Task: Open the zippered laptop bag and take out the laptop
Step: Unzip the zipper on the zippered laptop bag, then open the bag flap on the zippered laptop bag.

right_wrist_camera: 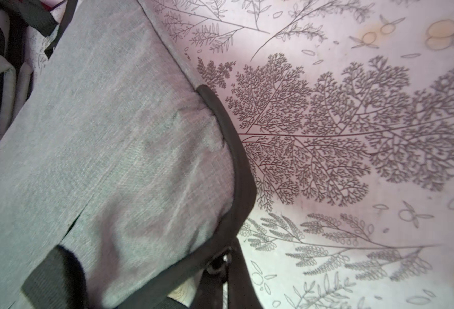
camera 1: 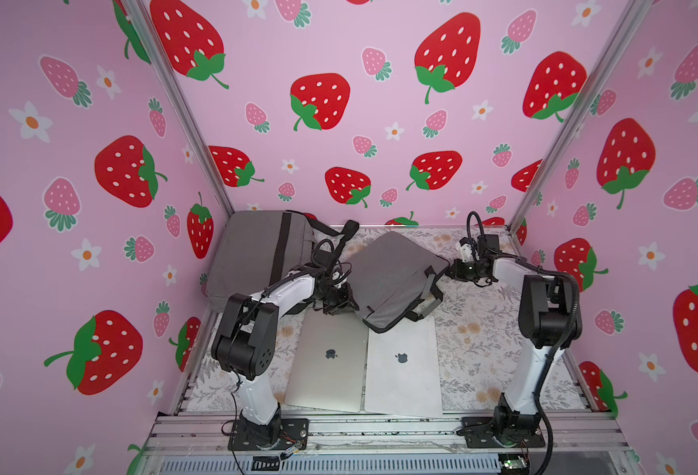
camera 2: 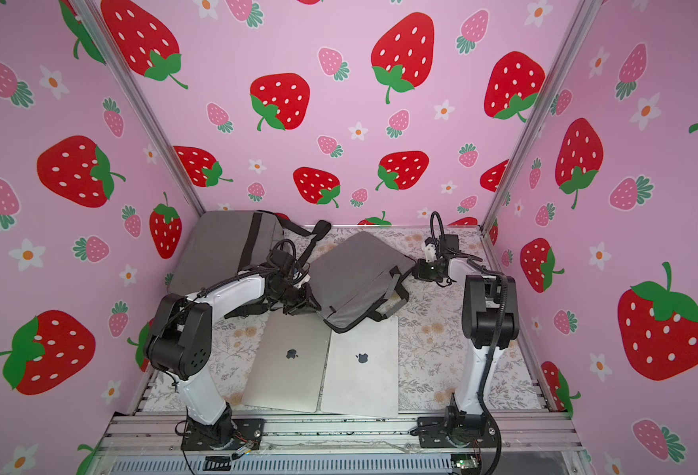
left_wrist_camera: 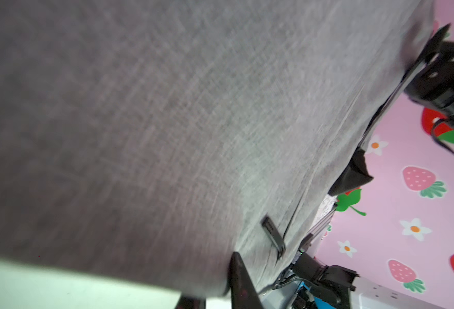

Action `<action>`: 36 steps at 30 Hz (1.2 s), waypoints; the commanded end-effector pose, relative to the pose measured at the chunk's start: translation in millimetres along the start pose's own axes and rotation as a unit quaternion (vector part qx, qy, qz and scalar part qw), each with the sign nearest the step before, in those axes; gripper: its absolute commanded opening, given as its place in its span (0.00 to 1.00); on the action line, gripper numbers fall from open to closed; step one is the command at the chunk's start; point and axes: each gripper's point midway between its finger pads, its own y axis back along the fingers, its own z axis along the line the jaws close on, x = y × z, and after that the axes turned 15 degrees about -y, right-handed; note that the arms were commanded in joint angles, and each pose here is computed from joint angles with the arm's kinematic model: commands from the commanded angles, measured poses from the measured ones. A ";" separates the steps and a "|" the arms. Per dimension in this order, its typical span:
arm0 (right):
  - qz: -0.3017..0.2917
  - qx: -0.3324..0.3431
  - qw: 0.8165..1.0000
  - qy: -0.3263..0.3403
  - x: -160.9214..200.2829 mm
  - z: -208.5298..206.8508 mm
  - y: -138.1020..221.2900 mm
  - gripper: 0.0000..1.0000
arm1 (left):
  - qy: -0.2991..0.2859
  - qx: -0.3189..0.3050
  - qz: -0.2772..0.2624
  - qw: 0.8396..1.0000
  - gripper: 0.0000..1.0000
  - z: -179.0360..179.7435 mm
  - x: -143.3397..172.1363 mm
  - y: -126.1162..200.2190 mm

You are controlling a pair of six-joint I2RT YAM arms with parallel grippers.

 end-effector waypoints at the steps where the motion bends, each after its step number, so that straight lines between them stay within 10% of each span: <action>1: -0.045 -0.017 0.999 0.027 -20.0 9.0 26.3 0.13 | -0.052 -0.007 -0.027 0.998 0.26 -22.3 -18.4 19.2; 18: -0.130 0.008 0.990 0.045 -7.6 25.9 97.0 0.88 | -0.271 -0.113 -0.056 0.954 0.45 -106.4 -38.6 20.0; 36: -0.139 -0.084 0.986 -0.036 91.5 39.8 135.6 1.00 | -0.389 -0.272 0.033 0.880 0.62 -117.5 -6.7 -75.9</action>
